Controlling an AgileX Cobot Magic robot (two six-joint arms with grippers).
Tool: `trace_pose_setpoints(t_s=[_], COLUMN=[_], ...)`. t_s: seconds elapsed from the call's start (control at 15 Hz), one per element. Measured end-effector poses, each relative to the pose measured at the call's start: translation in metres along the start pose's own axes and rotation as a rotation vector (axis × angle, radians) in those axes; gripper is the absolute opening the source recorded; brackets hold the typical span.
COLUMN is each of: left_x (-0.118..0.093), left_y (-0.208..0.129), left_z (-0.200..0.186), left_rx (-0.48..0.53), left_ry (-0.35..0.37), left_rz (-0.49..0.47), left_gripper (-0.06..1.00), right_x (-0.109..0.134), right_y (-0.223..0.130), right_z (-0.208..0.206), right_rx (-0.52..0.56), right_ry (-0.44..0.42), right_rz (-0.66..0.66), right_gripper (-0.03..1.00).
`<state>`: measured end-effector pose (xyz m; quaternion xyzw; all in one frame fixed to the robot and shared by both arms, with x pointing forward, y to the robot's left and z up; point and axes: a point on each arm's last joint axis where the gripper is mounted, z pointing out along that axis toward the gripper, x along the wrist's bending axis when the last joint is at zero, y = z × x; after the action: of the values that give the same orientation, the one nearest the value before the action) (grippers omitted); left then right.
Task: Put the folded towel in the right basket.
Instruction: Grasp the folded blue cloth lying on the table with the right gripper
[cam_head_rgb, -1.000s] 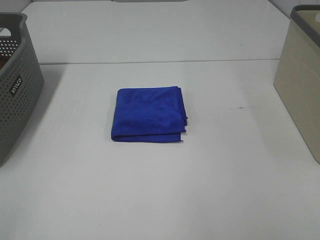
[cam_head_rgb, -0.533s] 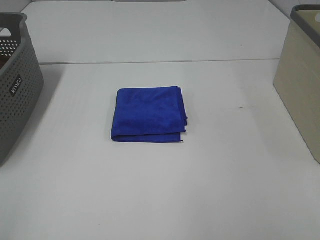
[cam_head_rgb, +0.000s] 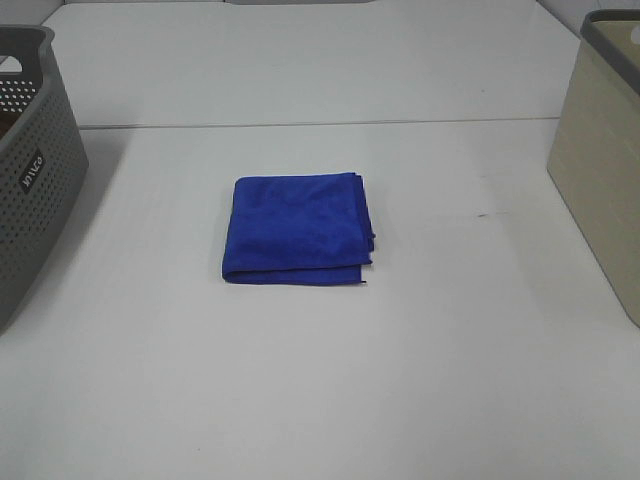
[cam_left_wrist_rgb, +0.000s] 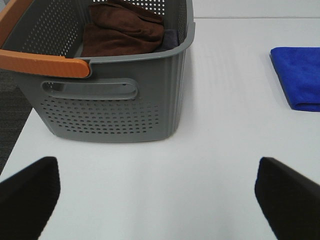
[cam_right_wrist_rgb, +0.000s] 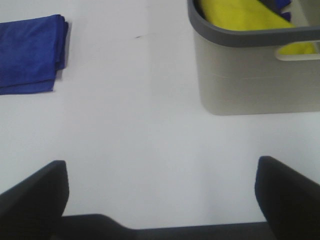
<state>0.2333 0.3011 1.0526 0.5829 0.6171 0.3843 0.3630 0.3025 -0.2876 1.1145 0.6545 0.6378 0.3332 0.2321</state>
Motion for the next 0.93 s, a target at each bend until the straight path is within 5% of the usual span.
trace_pose_setpoints(t_s=[0.47,0.6,0.93], left_x=[0.0,0.0,0.0], left_y=[0.0,0.0,0.0], left_z=[0.0,0.0,0.0], left_rx=[0.0,0.0,0.0], left_ry=[0.0,0.0,0.0], left_rz=[0.0,0.0,0.0], left_gripper=[0.99,0.99,0.99], right_x=[0.013,0.021,0.1], right_y=[0.155,0.172,0.162], right_z=[0.09,0.127,0.261], right_rx=[0.205,0.227,0.388], right_ry=[0.06,0.103,0.352], right_rz=[0.032,0.036,0.038], right_gripper=[0.96,0.96,0.95])
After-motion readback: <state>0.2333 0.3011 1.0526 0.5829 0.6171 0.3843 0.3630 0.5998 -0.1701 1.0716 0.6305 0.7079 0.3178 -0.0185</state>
